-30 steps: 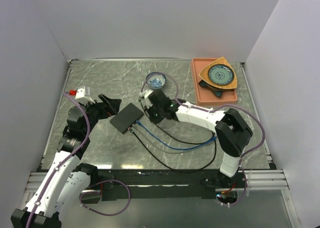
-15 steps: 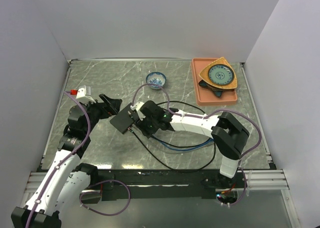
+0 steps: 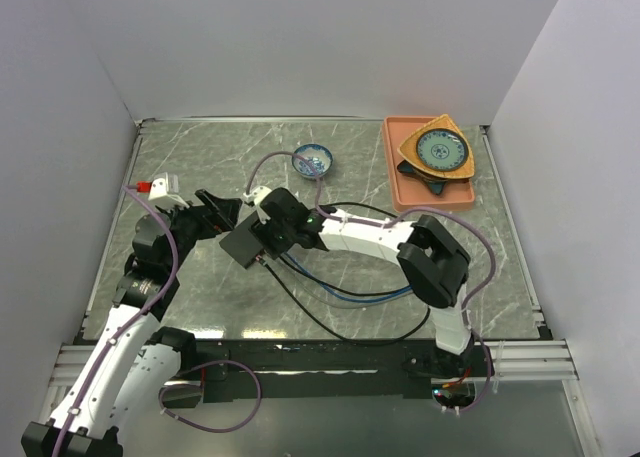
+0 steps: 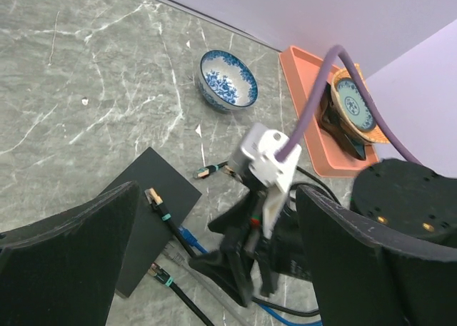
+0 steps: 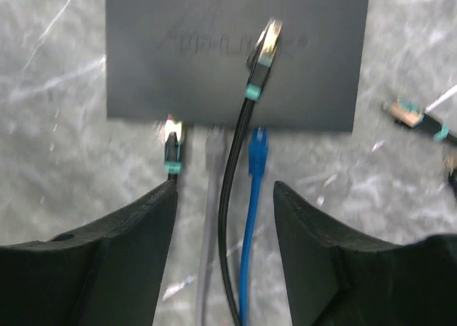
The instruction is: Insert the plug into the switch port
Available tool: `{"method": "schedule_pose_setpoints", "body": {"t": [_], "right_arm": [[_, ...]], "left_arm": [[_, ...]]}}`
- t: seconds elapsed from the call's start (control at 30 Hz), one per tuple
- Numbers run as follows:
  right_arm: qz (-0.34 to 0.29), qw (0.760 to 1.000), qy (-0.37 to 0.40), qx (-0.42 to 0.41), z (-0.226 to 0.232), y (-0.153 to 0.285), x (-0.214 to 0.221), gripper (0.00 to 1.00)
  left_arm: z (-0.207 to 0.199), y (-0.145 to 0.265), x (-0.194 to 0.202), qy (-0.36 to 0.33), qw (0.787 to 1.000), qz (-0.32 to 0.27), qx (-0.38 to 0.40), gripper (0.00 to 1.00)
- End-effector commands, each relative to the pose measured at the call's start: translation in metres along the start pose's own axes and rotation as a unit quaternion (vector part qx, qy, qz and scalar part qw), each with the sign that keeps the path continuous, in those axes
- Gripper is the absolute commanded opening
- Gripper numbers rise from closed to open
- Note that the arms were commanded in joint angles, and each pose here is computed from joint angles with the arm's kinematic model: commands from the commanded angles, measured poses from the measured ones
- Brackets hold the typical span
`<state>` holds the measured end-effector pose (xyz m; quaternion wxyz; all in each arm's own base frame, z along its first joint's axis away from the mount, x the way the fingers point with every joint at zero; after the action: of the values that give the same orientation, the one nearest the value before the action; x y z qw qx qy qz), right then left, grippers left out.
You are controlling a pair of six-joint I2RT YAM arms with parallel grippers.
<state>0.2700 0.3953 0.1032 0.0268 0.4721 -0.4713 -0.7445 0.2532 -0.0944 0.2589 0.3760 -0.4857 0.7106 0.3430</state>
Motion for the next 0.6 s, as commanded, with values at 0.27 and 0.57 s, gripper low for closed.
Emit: {"method": "schedule_pose_setpoints", "body": {"t": [0.27,0.57], "right_arm": [[-0.002,0.998,-0.028,0.049,-0.015,-0.041,-0.013,0.50],[-0.003,0.997,-0.020,0.073,-0.023,-0.049,-0.012,0.03]], "left_arm": [[0.000,0.006,-0.018,-0.014,0.999,-0.029,-0.015,0.96],[0.001,0.007,-0.019,-0.018,0.999,-0.028,-0.019,0.96]]}}
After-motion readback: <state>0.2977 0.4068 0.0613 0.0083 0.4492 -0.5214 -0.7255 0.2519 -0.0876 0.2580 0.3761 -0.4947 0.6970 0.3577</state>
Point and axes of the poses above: each gripper's point midway between its finger pads, its own y axis back along the fingers, its own z axis along the line the jaws close on, x = y × z, the point moved 3 cm from there along y, back along the fingers, and after that the axes turned 5 degrees about -y, right-handed, at the moved point
